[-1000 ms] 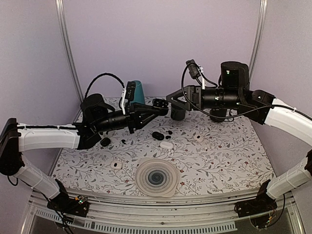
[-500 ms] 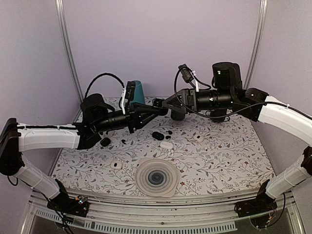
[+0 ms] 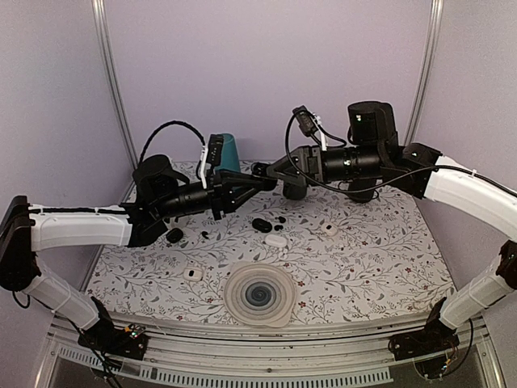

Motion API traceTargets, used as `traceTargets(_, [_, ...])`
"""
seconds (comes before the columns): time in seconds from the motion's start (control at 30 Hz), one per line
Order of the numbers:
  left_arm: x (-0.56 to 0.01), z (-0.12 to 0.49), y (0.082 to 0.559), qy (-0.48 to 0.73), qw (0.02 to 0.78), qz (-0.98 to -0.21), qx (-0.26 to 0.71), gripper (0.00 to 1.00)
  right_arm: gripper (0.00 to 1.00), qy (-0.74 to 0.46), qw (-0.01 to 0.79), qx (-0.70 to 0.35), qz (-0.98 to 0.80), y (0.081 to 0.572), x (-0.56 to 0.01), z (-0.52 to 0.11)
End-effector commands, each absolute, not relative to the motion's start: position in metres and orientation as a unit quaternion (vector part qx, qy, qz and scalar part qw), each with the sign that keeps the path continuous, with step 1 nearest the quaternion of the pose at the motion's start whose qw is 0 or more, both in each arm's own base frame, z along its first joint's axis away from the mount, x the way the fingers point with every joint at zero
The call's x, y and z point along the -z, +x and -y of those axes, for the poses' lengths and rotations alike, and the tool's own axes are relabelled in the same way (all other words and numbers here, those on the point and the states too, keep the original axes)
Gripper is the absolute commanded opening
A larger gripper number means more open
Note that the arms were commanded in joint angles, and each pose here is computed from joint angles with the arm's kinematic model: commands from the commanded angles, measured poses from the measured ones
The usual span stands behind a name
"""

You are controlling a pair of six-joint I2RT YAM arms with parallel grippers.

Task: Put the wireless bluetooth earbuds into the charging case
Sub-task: Adjust the right earbud in the right side groove of the charging case.

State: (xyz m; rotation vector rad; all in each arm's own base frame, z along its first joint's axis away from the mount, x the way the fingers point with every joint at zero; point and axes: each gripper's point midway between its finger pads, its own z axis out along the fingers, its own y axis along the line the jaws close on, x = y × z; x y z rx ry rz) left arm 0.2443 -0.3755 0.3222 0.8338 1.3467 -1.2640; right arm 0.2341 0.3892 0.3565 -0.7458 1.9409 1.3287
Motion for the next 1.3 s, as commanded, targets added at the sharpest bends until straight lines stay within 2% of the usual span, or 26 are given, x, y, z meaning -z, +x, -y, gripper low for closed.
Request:
traceTargets(0.0, [-0.335,0.37,0.242,0.346,0.549,-0.548,0.527,0.0,0.57,-0.281,0.329,-0.495,-0.753,0.242,-0.353,-0.393])
traceTargets(0.5, [-0.337,0.36,0.247,0.326,0.571,-0.554,0.511,0.0,0.57,-0.264,0.332,-0.505,-0.751,0.247,-0.353,-0.397])
traceTargets(1.27, [-0.326,0.376,0.243,0.353,0.526,-0.558,0.536,0.0,0.56,-0.292,0.345,-0.509,-0.733,0.247,-0.359,-0.404])
